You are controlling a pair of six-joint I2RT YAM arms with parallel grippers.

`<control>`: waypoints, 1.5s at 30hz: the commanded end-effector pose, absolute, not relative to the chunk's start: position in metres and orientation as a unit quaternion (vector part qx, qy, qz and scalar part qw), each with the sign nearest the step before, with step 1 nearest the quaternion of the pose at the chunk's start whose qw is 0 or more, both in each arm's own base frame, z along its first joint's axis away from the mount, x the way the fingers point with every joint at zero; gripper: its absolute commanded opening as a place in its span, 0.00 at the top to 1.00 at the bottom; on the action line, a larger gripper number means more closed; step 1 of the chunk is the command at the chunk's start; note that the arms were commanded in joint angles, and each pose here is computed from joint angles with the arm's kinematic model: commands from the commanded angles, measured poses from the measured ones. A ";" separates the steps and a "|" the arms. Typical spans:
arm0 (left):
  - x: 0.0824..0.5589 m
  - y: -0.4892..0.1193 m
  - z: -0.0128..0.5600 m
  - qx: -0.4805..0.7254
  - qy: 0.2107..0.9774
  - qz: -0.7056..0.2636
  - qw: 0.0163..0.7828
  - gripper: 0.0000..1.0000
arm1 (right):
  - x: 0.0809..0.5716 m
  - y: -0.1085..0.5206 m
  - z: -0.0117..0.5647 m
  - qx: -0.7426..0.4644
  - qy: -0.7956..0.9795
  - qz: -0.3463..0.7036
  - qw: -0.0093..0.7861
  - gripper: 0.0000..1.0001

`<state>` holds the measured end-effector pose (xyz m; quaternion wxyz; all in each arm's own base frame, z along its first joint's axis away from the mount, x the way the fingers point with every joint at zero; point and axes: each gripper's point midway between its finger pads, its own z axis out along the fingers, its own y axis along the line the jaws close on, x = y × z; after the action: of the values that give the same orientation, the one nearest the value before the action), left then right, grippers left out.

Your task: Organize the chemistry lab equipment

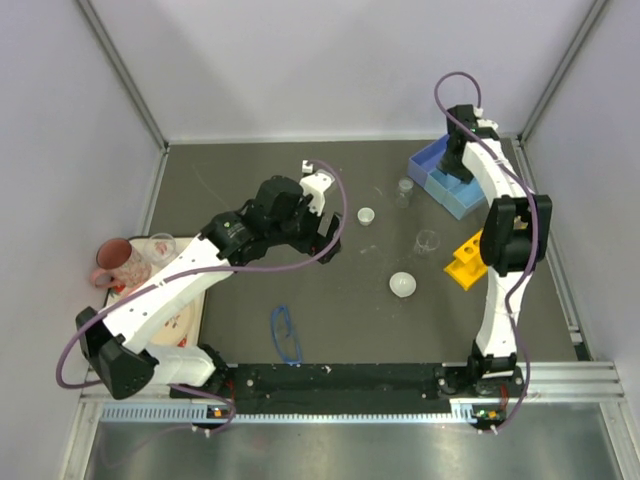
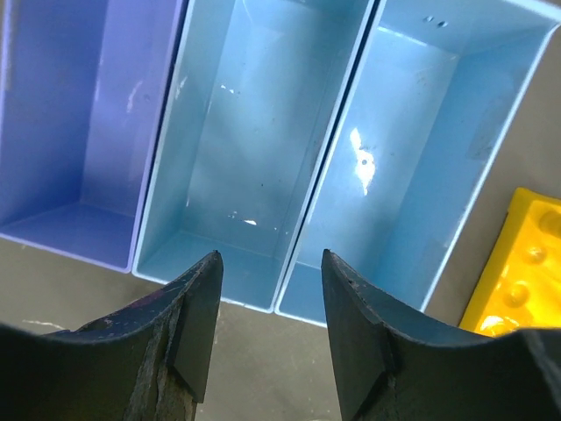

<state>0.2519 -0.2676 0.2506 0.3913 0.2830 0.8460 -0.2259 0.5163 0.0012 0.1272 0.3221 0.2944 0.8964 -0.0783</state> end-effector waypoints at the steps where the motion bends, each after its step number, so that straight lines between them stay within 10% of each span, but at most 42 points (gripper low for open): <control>1: 0.250 -0.266 0.262 0.284 0.833 -0.238 0.412 0.02 | 0.525 0.009 0.124 0.300 0.890 -0.086 0.332 0.51; 11: 0.243 -0.267 0.259 0.283 0.832 -0.252 0.404 0.02 | 0.523 0.011 0.096 0.309 0.894 -0.097 0.309 0.53; 23: 0.243 -0.262 0.260 0.280 0.835 -0.244 0.407 0.02 | 0.521 0.013 0.077 0.312 0.899 -0.098 0.291 1.00; 45: 0.244 -0.248 0.269 0.268 0.836 -0.223 0.425 0.02 | 0.548 0.012 0.255 0.277 0.839 -0.088 0.460 1.00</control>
<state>0.2421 -0.2548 0.2499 0.3954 0.2793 0.8464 -0.2220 0.5359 0.0027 0.1435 0.3434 0.2889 0.8867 -0.1115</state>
